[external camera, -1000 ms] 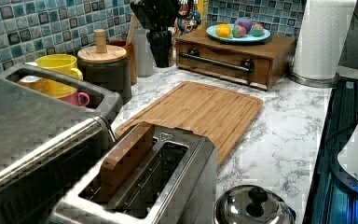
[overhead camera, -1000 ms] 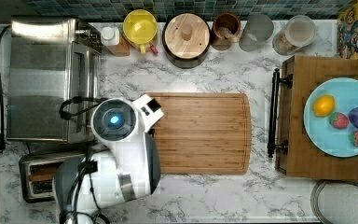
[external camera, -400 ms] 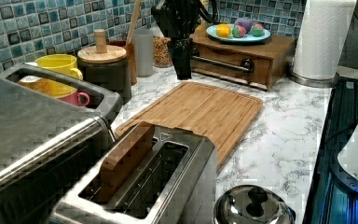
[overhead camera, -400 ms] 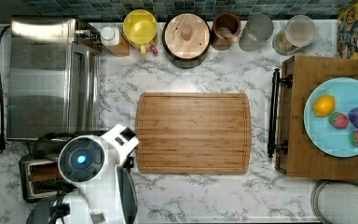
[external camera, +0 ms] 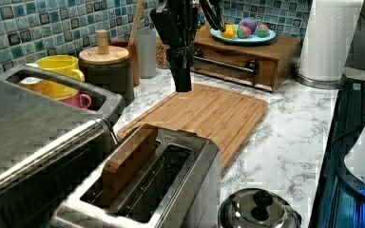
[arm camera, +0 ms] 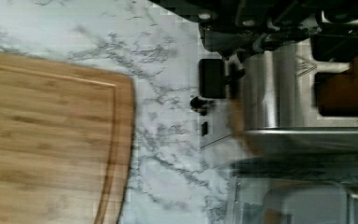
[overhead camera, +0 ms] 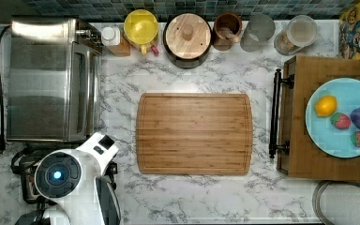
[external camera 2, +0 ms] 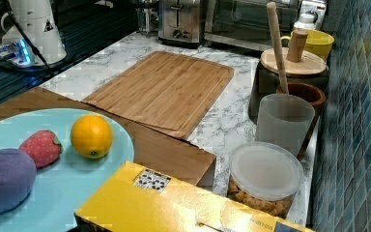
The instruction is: Turn on the toaster.
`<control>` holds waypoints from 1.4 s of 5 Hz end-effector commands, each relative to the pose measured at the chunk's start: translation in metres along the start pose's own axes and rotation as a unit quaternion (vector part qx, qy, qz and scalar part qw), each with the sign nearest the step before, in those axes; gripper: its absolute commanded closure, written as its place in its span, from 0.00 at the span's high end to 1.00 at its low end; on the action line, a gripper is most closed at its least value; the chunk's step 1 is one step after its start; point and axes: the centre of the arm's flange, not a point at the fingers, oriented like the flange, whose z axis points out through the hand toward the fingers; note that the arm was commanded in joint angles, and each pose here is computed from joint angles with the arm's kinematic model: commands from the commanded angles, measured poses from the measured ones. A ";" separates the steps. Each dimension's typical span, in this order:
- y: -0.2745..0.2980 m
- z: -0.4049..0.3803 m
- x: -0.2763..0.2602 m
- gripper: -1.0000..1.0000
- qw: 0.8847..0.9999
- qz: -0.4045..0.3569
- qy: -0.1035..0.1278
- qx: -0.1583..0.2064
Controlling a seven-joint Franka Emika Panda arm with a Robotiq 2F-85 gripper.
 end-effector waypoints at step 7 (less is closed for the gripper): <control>0.021 0.090 0.021 0.00 1.000 0.021 -0.018 0.003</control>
